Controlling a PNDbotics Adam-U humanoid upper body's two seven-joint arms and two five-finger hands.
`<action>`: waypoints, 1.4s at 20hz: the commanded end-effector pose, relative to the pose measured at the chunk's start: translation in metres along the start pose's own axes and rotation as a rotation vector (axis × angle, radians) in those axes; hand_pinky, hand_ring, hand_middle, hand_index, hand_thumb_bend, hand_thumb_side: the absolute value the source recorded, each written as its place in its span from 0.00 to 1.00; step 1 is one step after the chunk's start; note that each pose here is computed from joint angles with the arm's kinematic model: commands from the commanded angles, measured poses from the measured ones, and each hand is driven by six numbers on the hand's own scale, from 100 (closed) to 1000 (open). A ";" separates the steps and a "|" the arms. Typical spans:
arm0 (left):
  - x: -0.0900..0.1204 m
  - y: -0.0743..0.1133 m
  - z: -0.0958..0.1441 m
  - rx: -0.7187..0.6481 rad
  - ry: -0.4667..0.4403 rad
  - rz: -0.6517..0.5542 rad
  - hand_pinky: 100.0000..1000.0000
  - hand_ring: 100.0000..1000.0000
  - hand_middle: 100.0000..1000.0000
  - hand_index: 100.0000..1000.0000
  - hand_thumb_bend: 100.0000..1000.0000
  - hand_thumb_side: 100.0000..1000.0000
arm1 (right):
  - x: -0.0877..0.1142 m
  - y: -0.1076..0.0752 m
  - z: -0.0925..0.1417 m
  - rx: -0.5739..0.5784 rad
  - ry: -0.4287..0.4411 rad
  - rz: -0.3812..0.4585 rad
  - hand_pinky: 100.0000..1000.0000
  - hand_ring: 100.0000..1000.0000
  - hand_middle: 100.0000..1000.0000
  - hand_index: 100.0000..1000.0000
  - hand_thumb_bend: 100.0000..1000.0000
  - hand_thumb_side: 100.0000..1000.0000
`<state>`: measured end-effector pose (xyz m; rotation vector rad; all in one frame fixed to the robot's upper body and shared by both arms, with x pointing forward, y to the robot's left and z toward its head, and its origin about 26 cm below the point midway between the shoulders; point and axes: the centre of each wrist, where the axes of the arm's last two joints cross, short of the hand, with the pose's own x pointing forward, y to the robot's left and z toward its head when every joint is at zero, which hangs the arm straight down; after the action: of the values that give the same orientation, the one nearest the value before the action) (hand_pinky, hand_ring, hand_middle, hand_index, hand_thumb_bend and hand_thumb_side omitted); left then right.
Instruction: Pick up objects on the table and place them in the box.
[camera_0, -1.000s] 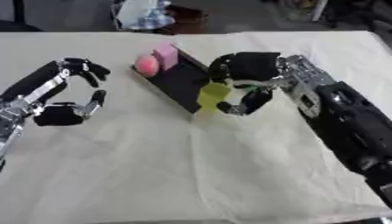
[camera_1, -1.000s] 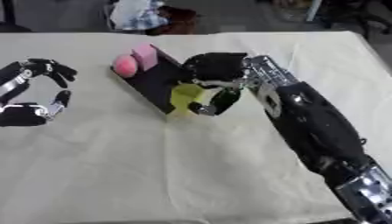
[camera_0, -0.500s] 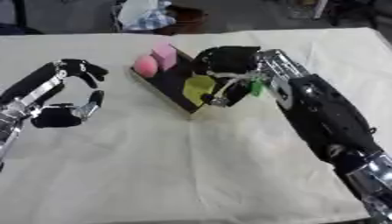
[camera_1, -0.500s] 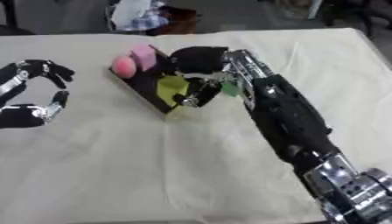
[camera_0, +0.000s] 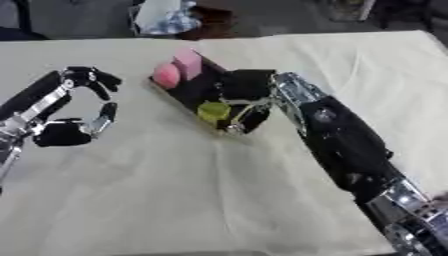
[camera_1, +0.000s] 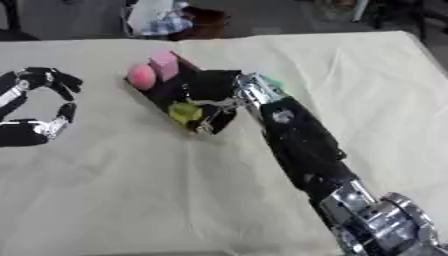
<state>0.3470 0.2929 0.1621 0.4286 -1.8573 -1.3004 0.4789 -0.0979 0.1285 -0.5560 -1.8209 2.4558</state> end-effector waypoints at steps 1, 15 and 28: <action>0.003 0.011 0.000 0.013 -0.012 -0.027 0.77 0.60 0.63 0.81 0.00 0.34 | -0.015 -0.020 0.012 -0.017 0.022 0.075 0.87 0.88 0.97 1.00 0.00 0.28; -0.002 0.011 0.005 0.009 0.009 -0.031 0.77 0.60 0.63 0.81 0.00 0.35 | -0.067 -0.022 0.109 0.001 0.307 0.018 0.88 0.91 1.00 1.00 0.00 0.36; -0.004 0.009 0.007 0.005 0.017 -0.031 0.78 0.60 0.63 0.81 0.00 0.35 | -0.066 0.017 0.133 0.127 0.389 -0.161 0.90 0.93 0.99 1.00 0.00 0.74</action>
<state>0.3457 0.2961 0.1562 0.4252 -1.8394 -1.2943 0.5012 -0.2312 0.1475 -0.7360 -1.4871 2.1640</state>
